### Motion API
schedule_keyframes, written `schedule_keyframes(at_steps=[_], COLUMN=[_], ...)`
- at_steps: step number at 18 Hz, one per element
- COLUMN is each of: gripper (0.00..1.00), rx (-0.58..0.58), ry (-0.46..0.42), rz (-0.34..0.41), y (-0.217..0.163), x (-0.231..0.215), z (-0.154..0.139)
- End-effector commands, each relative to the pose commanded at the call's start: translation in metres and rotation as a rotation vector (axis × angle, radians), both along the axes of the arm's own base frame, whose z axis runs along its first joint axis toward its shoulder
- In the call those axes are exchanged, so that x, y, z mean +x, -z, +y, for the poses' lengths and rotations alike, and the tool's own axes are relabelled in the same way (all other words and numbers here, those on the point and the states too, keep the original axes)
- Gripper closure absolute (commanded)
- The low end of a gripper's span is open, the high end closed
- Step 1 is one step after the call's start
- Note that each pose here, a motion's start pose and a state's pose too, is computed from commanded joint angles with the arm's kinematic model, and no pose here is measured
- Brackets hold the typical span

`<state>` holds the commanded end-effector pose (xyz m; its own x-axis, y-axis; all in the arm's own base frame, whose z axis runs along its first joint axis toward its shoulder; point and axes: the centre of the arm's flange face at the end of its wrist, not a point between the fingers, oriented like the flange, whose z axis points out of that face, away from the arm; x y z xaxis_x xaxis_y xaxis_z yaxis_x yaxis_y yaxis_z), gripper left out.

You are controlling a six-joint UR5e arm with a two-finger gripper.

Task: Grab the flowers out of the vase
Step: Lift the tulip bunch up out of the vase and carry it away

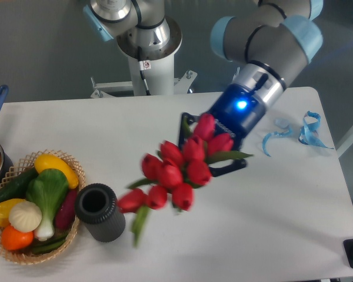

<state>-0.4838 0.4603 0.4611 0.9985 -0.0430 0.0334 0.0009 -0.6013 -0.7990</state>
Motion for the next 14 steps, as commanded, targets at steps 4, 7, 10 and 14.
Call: schedule_keyframes(at_steps=[4,7,10,14], gripper=[1.00,1.00,1.00,1.00], rx=[-0.235,-0.367,-0.439,-0.558], ry=[-0.055,-0.103,-0.148,-0.188], rz=[0.116,0.131,0.120,0.160], y=[0.036,0.058,0.071,0.086], x=[-0.010,-0.012,-0.012,-0.019], z=[-0.017,-0.029,-0.037,-0.044])
